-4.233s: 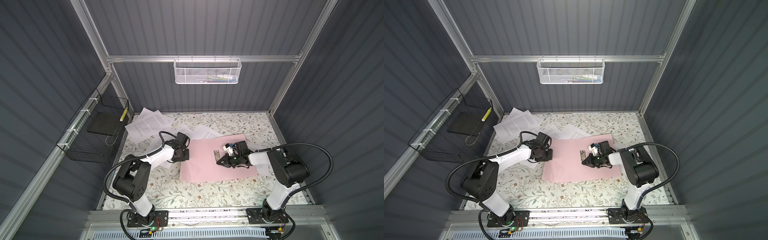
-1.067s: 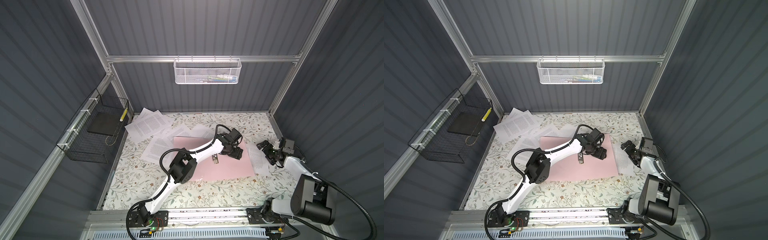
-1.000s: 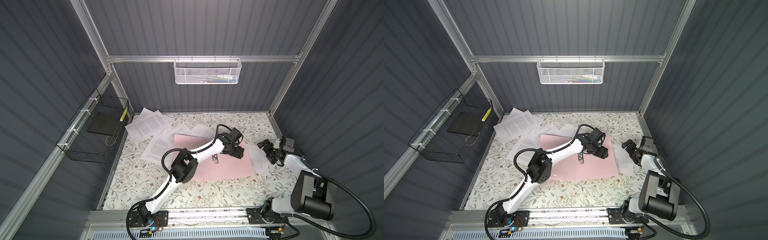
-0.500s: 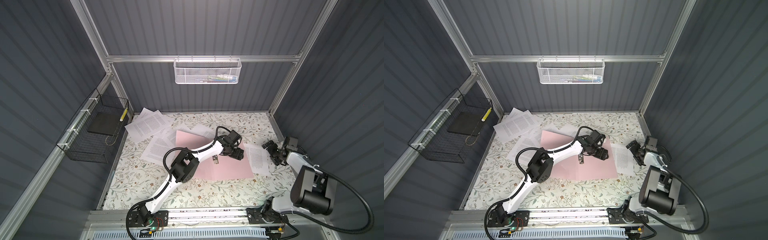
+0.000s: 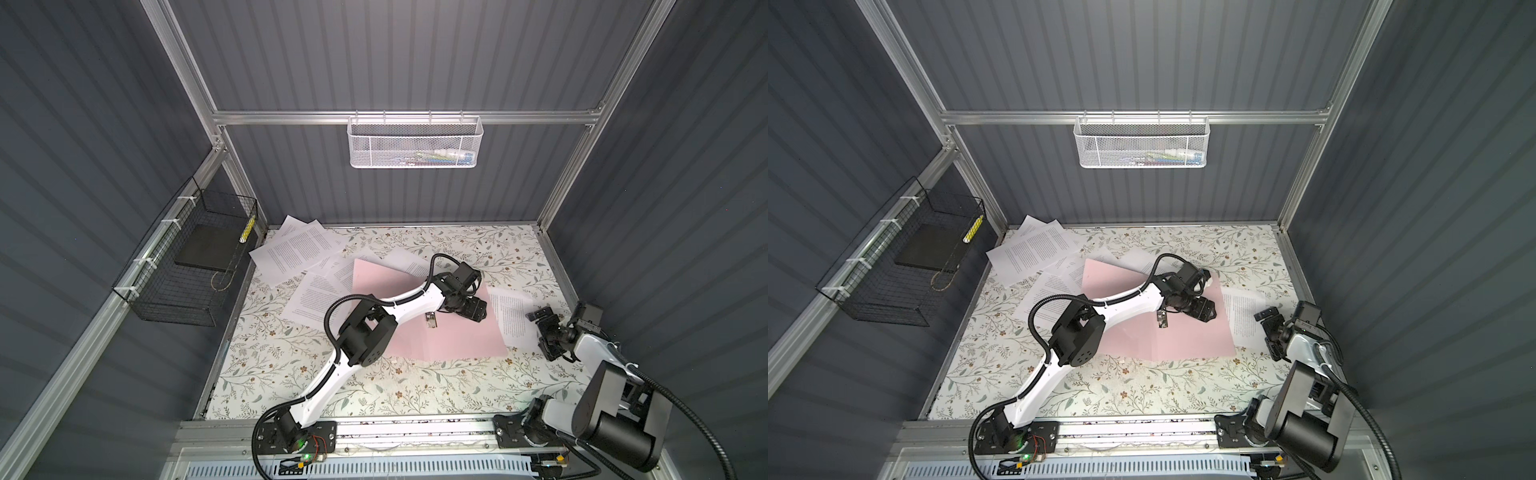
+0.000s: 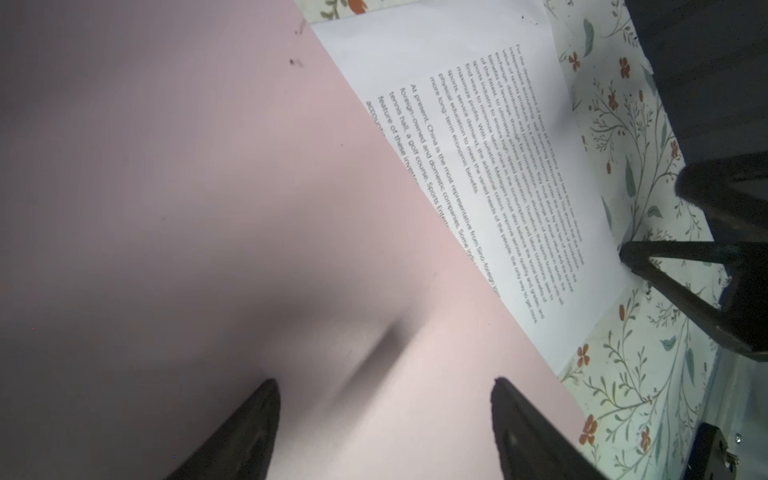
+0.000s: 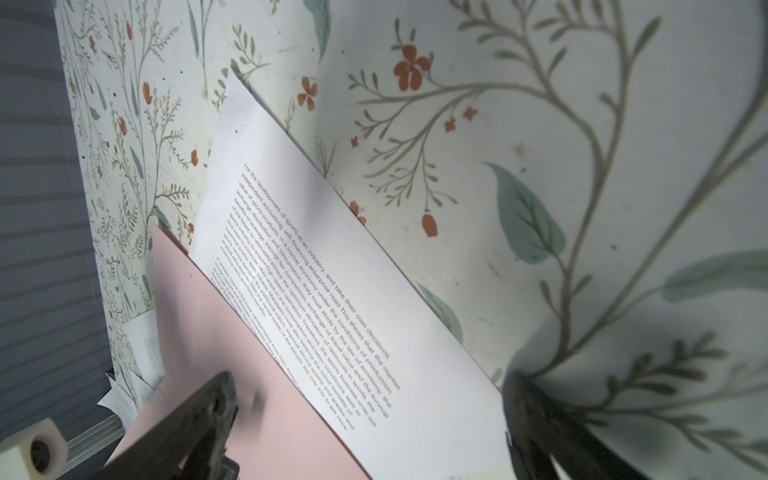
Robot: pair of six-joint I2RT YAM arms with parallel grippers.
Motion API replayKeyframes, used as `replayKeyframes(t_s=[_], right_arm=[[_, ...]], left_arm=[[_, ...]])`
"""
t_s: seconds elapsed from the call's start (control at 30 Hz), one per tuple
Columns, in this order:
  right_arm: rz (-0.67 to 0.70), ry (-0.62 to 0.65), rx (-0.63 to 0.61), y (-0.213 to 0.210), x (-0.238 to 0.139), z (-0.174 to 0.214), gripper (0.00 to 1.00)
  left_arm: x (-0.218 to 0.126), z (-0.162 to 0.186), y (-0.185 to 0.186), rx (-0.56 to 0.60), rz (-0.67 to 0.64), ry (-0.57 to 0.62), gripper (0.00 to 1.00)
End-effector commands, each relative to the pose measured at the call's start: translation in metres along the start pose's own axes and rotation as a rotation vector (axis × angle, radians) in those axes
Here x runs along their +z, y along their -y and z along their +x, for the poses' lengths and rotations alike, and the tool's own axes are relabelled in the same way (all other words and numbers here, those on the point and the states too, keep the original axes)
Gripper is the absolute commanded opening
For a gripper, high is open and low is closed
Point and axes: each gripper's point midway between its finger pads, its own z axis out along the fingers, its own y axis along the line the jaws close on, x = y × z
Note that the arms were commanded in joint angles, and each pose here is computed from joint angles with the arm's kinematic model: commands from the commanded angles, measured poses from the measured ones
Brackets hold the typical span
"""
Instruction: Put the files into the folder
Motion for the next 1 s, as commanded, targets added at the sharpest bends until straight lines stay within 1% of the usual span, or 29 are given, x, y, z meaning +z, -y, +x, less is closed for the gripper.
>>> replayKeyframes(t_s=[0.0,0.1,0.2,0.27,0.37,0.47,0.53,0.6,0.8,0.97], right_arm=[[0.01,-0.067,0.077,0.006,0.012,0.009,0.99],[0.033,-0.142,0.117,0.009,0.022,0.019,0.99],[0.02,-0.165,0.135,0.011,0.029,0.029,0.99],[0.007,-0.185,0.132,0.009,0.032,0.035,0.99],[-0.06,-0.208,0.107,-0.005,0.034,0.046,0.99],[-0.123,-0.199,0.073,-0.021,0.031,0.055,0.99],[-0.2,-0.183,0.08,-0.032,0.028,0.061,0.99],[-0.241,-0.178,0.09,-0.039,0.026,0.067,0.99],[-0.259,-0.134,0.15,-0.025,0.021,0.078,0.99],[-0.222,-0.122,0.156,-0.011,0.013,0.088,0.99]], left_arm=[[0.025,0.065,-0.03,-0.061,-0.061,-0.208,0.8],[0.025,0.063,-0.03,-0.06,-0.06,-0.206,0.8],[0.025,0.061,-0.029,-0.054,-0.058,-0.205,0.8],[0.026,0.062,-0.03,-0.054,-0.058,-0.207,0.8],[0.028,0.062,-0.029,-0.058,-0.052,-0.211,0.8],[0.031,0.064,-0.03,-0.062,-0.049,-0.217,0.8],[0.032,0.065,-0.03,-0.063,-0.046,-0.22,0.79],[0.033,0.066,-0.03,-0.066,-0.044,-0.223,0.79],[0.033,0.066,-0.029,-0.065,-0.042,-0.227,0.79],[0.033,0.07,-0.03,-0.065,-0.043,-0.235,0.78]])
